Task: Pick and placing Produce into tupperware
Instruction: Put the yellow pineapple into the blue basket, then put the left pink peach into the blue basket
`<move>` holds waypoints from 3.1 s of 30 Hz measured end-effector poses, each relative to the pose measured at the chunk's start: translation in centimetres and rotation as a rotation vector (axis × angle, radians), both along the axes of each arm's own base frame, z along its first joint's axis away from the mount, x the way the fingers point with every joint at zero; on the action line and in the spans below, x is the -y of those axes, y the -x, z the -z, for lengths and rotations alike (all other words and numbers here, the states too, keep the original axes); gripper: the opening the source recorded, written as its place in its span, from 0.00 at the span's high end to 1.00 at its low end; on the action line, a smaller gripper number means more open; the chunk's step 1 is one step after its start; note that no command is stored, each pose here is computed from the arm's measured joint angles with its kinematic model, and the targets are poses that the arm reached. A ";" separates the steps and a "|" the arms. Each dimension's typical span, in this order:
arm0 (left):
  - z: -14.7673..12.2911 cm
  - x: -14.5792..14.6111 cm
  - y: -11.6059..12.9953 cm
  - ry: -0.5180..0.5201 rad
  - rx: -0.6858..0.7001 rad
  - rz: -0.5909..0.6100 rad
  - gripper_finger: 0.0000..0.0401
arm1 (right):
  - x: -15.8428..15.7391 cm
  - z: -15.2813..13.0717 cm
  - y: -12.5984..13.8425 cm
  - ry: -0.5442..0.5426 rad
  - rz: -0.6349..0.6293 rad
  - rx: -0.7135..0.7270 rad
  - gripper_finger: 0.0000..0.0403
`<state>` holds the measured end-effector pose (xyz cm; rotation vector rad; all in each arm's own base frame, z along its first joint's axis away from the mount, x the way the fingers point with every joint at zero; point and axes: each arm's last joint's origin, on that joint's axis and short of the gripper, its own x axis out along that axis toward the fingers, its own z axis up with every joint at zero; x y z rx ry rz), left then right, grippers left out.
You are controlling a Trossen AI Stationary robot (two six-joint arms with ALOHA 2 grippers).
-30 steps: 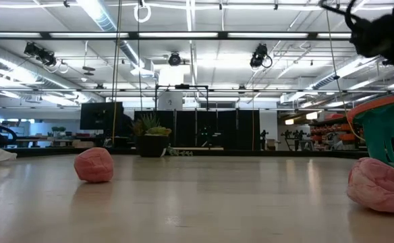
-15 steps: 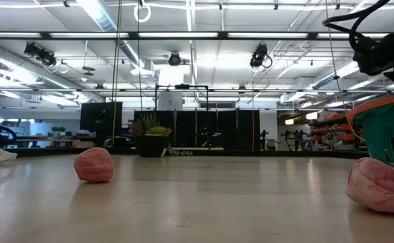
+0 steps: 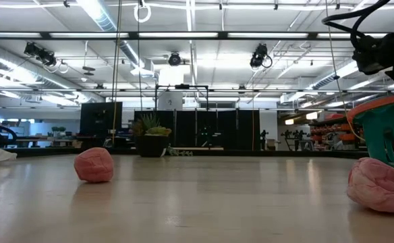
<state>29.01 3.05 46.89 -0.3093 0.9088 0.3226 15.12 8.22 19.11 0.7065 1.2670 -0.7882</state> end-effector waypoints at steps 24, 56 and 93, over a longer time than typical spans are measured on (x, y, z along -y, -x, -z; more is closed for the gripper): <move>8.7 4.1 -2.2 0.109 -0.379 0.013 0.58 | 0.0 -17.5 -0.8 -0.019 0.005 0.317 0.36; 30.5 19.8 -2.7 0.225 -0.281 0.076 0.56 | 0.4 -19.1 -2.1 0.432 -0.228 0.453 0.36; 32.1 18.7 -4.4 0.215 -0.285 0.028 0.72 | 0.4 -19.1 -2.1 0.430 -0.225 0.460 0.36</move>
